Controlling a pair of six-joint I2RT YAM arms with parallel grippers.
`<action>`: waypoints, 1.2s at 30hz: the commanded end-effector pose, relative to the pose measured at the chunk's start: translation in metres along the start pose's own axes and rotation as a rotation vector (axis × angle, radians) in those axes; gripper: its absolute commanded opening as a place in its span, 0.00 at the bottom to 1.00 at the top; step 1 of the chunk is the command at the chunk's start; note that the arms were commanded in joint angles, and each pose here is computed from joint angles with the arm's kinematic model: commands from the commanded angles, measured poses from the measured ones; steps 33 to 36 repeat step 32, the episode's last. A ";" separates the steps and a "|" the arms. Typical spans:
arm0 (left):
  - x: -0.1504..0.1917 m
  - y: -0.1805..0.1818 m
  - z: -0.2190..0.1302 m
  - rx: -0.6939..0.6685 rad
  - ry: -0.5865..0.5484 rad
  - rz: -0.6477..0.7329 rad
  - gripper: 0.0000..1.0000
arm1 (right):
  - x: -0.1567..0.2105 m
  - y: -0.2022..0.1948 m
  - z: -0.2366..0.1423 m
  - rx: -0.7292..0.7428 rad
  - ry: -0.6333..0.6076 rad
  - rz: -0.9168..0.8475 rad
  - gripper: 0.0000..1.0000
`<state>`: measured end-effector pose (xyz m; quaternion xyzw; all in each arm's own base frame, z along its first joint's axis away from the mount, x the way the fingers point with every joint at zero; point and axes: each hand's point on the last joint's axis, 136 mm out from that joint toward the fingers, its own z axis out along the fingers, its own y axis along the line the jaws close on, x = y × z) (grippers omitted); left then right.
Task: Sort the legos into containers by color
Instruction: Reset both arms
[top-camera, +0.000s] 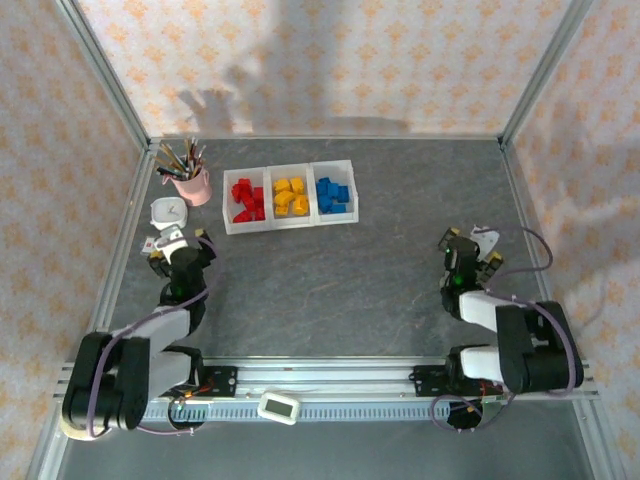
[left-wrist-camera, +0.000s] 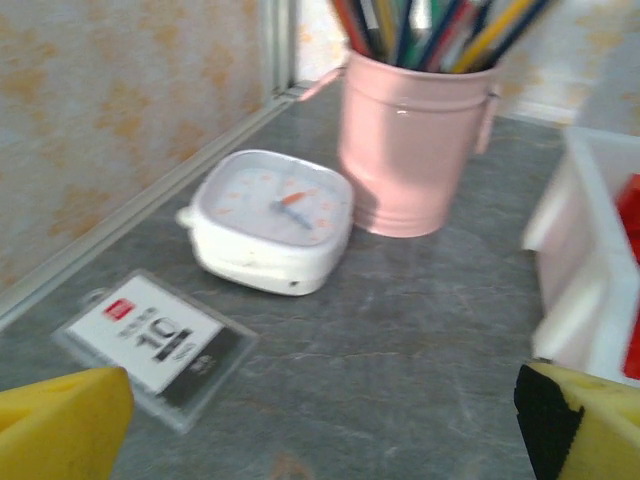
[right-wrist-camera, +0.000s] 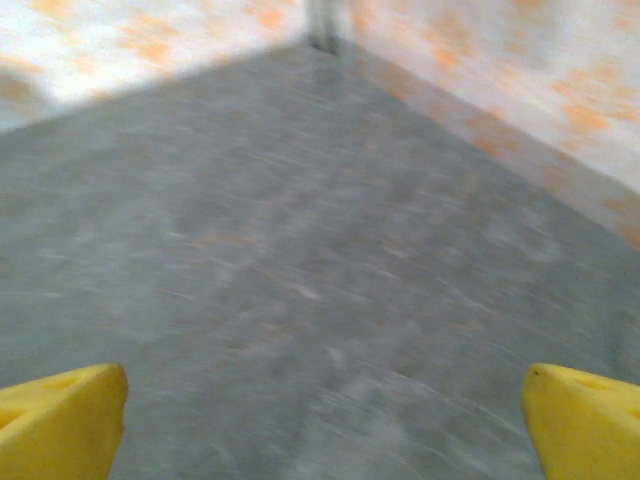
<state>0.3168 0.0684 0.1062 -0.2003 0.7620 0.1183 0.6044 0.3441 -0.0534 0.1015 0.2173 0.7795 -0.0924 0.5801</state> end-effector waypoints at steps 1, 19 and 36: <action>-0.054 -0.037 0.002 0.186 -0.224 -0.015 0.99 | -0.040 0.043 -0.002 -0.230 -0.167 -0.011 1.00; -0.036 -0.033 0.026 0.116 -0.170 -0.013 1.00 | -0.021 0.043 0.005 -0.263 -0.141 -0.017 1.00; -0.034 -0.038 0.027 0.141 -0.160 0.003 1.00 | -0.021 0.044 0.005 -0.271 -0.139 -0.020 1.00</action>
